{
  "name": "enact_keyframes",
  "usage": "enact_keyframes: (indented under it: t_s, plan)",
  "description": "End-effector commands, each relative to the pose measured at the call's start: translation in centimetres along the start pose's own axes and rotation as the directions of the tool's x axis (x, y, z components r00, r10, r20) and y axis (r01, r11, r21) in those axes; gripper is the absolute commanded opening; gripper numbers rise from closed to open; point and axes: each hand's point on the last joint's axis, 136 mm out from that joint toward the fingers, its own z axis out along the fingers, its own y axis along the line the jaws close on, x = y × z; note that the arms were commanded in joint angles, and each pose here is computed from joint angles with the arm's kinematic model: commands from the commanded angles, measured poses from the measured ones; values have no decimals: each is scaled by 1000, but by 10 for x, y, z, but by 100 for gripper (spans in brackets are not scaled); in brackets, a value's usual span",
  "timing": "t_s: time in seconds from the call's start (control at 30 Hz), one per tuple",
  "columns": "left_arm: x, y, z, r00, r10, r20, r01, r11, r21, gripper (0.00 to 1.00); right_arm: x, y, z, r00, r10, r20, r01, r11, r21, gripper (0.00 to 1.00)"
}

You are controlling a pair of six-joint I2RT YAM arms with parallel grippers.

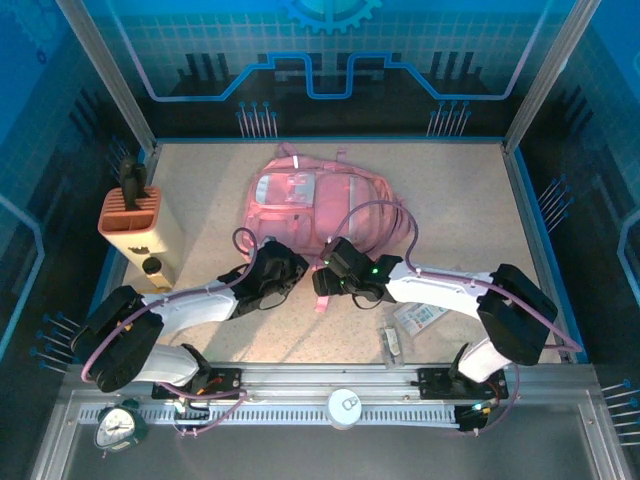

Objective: Pack the student bag
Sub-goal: Zip the student bag at the center of the table.

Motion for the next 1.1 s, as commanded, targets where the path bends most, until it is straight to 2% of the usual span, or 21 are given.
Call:
enact_keyframes:
  t_s: [0.0, 0.13, 0.33, 0.5, 0.6, 0.9, 1.0, 1.07]
  plan:
    - [4, -45, -9, 1000, -6, -11, 8, 991, 130, 0, -22, 2, 7, 991, 84, 105, -84, 996, 1, 59]
    - [9, -49, -12, 1000, -9, -23, 12, 989, 151, 0, -26, -5, 18, 986, 119, 117, -123, 992, 25, 48]
    - [12, -50, -13, 1000, 0, -22, 3, 988, 153, 0, -31, -17, 19, 975, 148, 163, -161, 984, 72, 45]
    - [12, -48, -13, 1000, 3, -18, 0, 989, 148, 0, -18, -31, 11, 976, 150, 159, -166, 981, 95, 36]
    - [11, -48, -14, 1000, 7, -15, -5, 989, 147, 0, -10, -36, 8, 978, 150, 145, -165, 981, 101, 35]
    - [10, -51, -15, 1000, 13, -8, -11, 989, 149, 0, -20, -6, 21, 990, 24, 141, -24, 1000, -1, 35]
    - [10, -51, -15, 1000, 17, -8, -15, 989, 147, 0, -23, -7, 25, 988, -18, 154, 15, 1000, 20, 35]
    - [10, -51, -15, 1000, 17, -8, -16, 989, 147, 0, -18, -18, 28, 990, -17, 136, 6, 996, 85, 35]
